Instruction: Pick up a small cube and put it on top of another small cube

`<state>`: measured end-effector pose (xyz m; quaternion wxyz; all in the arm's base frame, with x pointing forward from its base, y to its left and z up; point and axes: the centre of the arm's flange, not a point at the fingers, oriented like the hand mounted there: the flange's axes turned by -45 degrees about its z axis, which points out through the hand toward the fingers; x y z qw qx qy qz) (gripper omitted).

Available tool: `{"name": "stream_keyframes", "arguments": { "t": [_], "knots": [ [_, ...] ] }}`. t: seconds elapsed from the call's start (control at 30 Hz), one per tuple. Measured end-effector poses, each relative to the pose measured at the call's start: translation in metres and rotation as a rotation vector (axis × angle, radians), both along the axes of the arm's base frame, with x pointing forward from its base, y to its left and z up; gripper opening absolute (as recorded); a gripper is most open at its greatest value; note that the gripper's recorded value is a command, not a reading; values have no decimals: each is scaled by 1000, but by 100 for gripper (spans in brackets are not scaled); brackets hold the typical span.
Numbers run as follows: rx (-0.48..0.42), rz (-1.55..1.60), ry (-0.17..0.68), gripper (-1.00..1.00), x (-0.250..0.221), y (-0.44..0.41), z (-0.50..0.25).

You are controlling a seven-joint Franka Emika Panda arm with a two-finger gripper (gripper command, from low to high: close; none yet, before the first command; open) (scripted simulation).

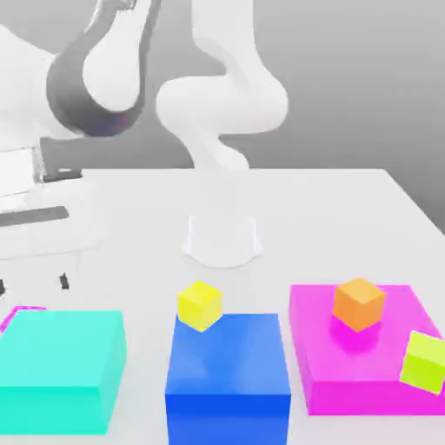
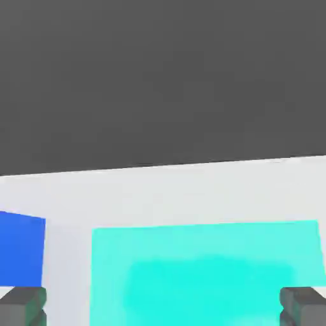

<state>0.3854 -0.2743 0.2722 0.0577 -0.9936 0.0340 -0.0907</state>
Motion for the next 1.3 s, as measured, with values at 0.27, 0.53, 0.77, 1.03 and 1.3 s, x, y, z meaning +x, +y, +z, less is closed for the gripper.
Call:
{"name": "stream_keyframes", "arguments": {
  "t": [0.27, 0.53, 0.77, 1.03, 1.3],
  "knots": [
    [-108, -13, 177, 0, -86, -57, -78],
    [-111, -14, 186, -100, -91, -59, -134],
    [-111, -13, 186, -100, -90, -60, -129],
    [-88, -78, 174, -100, -109, -68, -74],
    [192, -212, 77, -100, -120, -17, -59]
  ]
}}
